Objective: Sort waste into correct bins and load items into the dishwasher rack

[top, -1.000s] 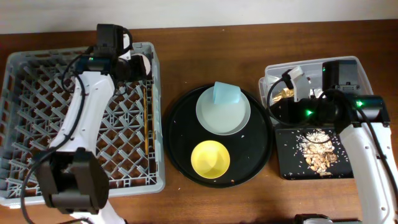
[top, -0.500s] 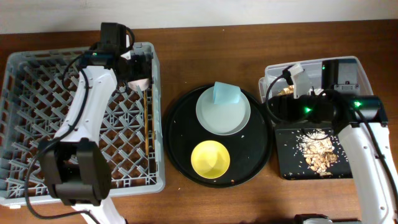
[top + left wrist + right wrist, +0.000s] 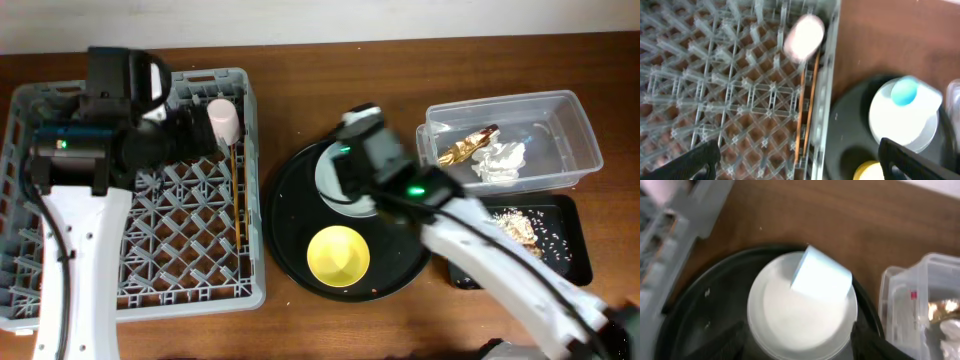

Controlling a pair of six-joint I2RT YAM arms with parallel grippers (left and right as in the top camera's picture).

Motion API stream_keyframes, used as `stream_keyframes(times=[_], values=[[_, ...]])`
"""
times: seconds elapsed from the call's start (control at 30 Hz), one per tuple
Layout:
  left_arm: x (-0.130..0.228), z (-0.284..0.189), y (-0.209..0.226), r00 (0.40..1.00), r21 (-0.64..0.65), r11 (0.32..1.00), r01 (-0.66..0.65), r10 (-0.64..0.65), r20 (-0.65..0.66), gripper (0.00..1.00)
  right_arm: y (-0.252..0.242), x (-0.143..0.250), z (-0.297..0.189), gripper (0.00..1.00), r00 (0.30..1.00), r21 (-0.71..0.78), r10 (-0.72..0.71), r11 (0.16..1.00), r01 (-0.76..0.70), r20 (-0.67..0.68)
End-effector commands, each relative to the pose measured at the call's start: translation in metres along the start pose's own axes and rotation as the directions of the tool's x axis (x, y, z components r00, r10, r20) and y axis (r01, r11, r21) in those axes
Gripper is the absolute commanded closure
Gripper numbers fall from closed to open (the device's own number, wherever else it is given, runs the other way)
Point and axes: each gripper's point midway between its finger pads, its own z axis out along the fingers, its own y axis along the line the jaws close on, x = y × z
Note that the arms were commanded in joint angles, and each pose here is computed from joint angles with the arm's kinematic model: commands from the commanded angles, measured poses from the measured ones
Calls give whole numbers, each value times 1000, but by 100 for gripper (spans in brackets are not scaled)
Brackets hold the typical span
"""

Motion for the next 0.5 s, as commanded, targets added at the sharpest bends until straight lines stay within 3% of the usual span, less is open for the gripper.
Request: stream_keyframes(times=[0.0, 0.23, 0.47], values=[[22, 10, 7, 994, -39, 999, 10, -14, -104, 1, -2, 6, 47, 34, 999, 247, -29, 969, 22, 24], [28, 12, 9, 992, -47, 999, 8, -14, -127, 1, -8, 18, 106, 33, 997, 433, -67, 901, 40, 47], [29, 11, 9, 991, -47, 999, 8, -15, -130, 1, -22, 32, 135, 36, 998, 482, -57, 875, 40, 21]])
